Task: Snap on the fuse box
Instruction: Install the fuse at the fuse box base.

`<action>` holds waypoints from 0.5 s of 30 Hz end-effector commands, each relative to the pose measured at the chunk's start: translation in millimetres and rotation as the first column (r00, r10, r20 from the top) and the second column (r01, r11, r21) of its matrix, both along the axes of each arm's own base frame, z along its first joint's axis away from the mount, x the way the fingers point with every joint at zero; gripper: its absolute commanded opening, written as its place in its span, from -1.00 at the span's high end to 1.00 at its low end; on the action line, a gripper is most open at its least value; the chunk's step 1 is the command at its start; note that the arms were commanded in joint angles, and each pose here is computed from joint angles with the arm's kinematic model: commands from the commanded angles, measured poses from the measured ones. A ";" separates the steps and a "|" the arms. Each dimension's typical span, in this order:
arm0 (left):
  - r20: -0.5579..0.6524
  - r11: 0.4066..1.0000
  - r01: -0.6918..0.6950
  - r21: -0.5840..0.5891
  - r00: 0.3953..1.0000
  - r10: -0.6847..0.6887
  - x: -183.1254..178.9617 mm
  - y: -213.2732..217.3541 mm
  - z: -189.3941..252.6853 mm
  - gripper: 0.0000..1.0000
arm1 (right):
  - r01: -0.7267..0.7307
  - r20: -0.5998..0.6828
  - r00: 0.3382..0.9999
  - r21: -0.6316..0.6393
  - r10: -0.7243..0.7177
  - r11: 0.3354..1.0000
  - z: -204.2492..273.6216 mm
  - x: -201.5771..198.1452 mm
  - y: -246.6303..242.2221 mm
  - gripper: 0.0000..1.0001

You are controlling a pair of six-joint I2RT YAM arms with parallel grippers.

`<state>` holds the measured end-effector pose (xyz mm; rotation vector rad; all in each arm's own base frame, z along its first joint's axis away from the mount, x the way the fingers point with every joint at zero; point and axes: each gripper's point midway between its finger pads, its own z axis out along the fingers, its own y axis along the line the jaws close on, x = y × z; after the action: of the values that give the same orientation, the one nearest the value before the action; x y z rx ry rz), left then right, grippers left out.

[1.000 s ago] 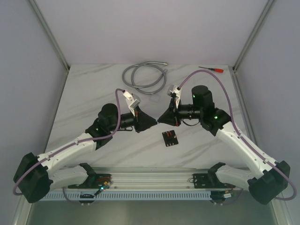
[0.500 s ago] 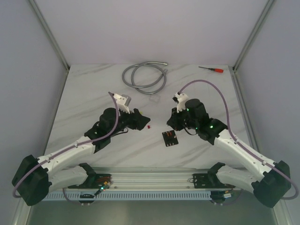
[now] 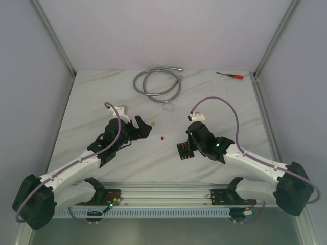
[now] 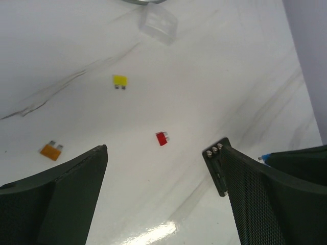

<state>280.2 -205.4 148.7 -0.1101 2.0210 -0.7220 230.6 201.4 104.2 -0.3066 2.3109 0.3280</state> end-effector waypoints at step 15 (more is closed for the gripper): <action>-0.180 0.996 -0.087 0.014 0.980 0.088 -0.4 18.3 -43.4 -1.00 | 0.128 0.060 0.991 -0.081 -0.123 0.988 -23.4 10.4 10.1 1.00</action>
<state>283.7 -188.2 113.6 -0.2497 2.1412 -0.6655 233.4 206.9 76.5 -0.2559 2.3165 0.1762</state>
